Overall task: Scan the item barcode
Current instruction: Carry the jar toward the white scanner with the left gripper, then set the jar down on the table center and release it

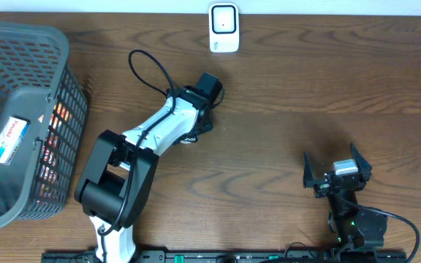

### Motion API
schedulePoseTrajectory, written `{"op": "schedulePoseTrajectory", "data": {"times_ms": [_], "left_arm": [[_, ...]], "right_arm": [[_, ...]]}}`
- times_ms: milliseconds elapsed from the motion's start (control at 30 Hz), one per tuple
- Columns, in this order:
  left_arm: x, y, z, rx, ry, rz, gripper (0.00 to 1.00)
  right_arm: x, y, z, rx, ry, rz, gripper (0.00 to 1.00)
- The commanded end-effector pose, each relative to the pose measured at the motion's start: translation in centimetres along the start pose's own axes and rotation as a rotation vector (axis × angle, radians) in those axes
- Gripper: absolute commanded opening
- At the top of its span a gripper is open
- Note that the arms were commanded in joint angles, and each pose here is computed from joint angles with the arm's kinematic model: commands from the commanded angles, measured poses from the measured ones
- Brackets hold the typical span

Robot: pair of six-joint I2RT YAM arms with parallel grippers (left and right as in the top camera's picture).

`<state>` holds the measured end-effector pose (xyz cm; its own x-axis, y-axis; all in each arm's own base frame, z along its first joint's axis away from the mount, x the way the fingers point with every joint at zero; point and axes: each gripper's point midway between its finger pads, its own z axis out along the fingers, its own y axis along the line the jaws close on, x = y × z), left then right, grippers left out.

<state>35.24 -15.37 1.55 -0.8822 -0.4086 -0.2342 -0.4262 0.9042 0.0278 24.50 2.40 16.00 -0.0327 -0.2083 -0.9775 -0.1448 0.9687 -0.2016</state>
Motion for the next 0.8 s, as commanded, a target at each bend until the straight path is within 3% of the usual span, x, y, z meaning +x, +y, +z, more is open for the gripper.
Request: {"op": "schedulePoseTrajectory", "data": {"times_ms": [0,67,167,367,467,633,667,767], "left_arm": [[-0.5,0.1,-0.3,-0.009,-0.023,-0.045,0.71],[-0.4,0.1,-0.3,-0.005,-0.017,-0.045,0.73],[-0.7,0.1,-0.5,0.0,-0.023,-0.012,0.98],[-2.5,0.6,-4.4,0.04,-0.059,0.075,1.0],[-3.7,0.4,-9.1,0.123,-0.117,0.165,1.0],[-4.8,-0.2,-20.4,0.393,-0.289,0.302,1.0],[-5.3,0.8,-25.2,0.469,-0.395,0.305,1.0],[-6.4,4.5,-31.5,0.523,-0.55,0.252,1.0]], "right_arm": [[0.0,0.2,0.0,-0.006,0.001,0.016,0.99],[0.0,0.2,0.0,-0.006,0.001,0.016,0.99],[0.0,0.2,0.0,-0.006,0.001,0.016,0.99],[0.0,0.2,0.0,-0.006,0.001,0.016,0.99],[0.0,0.2,0.0,-0.006,0.001,0.016,0.99],[0.0,0.2,0.0,-0.006,0.001,0.016,0.99],[0.0,0.2,0.0,-0.006,0.001,0.016,0.99],[0.0,0.2,0.0,-0.006,0.001,0.016,0.99]]}}
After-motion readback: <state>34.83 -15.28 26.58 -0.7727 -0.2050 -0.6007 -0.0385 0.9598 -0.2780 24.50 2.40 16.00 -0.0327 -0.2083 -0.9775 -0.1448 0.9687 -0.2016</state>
